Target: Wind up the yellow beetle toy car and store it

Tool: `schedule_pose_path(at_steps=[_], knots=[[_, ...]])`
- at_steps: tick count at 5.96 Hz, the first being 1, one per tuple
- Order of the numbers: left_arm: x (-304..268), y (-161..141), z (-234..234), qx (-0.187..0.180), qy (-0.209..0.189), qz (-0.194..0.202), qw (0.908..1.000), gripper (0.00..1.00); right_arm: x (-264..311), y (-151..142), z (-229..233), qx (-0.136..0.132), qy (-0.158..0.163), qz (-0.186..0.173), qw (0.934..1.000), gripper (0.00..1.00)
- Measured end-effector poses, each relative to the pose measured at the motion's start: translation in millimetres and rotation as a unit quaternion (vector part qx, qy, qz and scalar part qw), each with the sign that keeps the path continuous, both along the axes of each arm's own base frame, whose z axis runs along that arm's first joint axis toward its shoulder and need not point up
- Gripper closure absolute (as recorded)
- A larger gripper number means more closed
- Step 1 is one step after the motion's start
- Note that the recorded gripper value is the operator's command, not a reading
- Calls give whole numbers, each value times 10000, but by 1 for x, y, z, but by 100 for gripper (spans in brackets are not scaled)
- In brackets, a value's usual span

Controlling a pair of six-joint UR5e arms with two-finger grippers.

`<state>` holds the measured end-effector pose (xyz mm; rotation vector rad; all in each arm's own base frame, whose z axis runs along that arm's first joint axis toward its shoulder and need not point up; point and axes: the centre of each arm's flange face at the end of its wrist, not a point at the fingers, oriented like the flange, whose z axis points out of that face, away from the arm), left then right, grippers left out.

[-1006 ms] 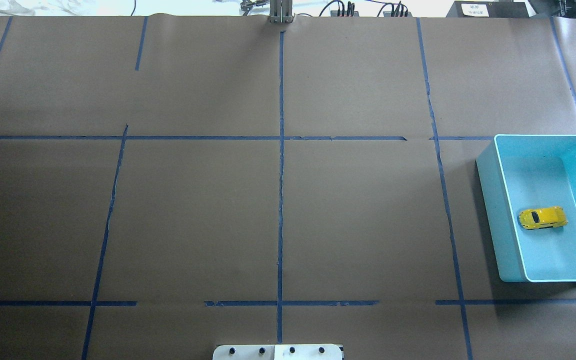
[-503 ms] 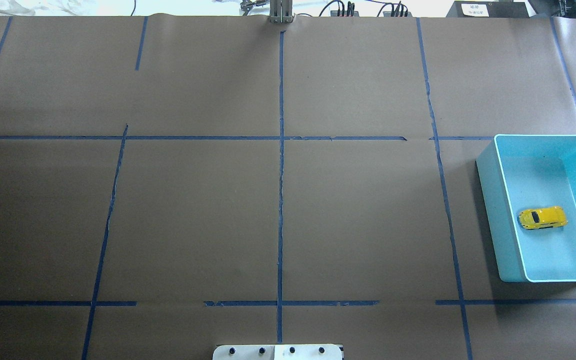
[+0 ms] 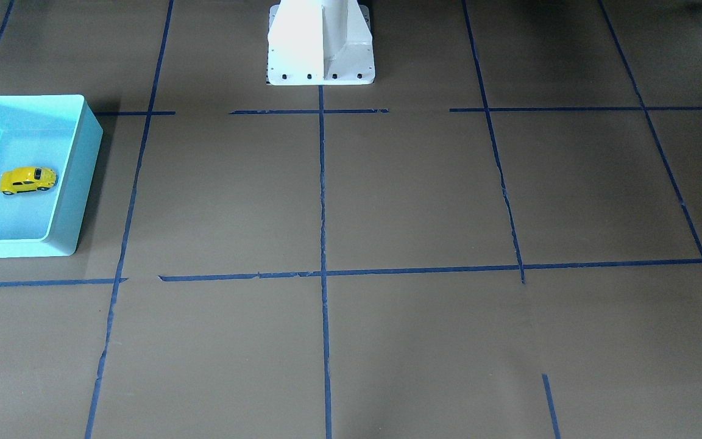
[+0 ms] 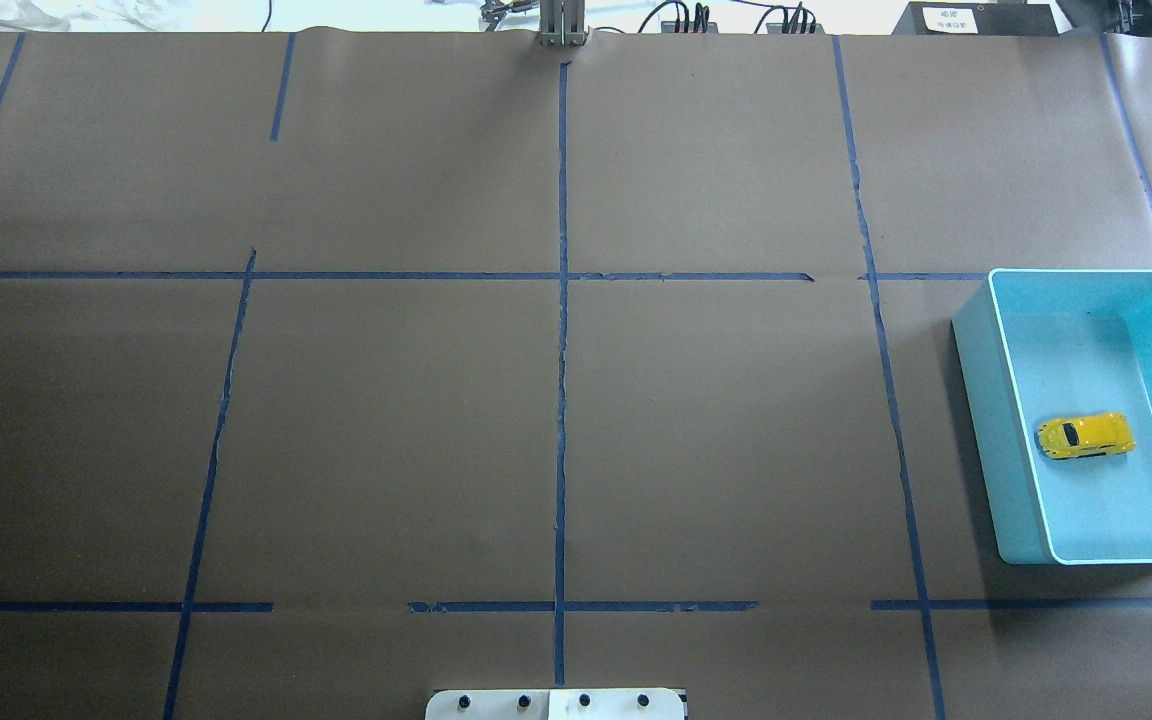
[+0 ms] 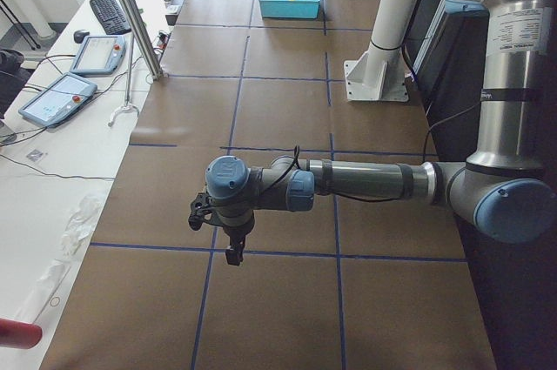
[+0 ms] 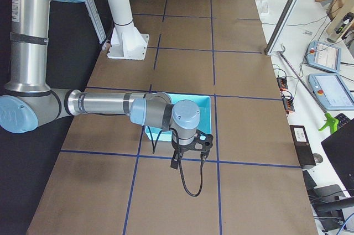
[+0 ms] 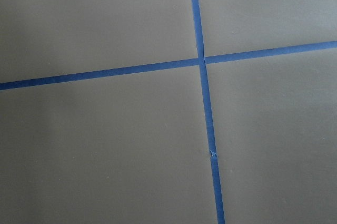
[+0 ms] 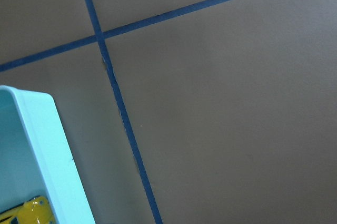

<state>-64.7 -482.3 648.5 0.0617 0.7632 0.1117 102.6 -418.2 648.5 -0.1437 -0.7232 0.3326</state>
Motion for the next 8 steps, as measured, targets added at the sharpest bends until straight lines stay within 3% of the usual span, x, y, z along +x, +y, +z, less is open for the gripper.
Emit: schedule_pose_path(at_steps=[1,4,8], knots=[[0,0,1,-7,0,0,10000,0,2,-4,0,-27,127,305,9994,0],[0,-1,0,7,0,-1,10000,0,5,-8,5,444,303,440,9976,0],[0,-1,2,-2,0,0,10000,0,2,3,18,745,333,-80,9966,0]])
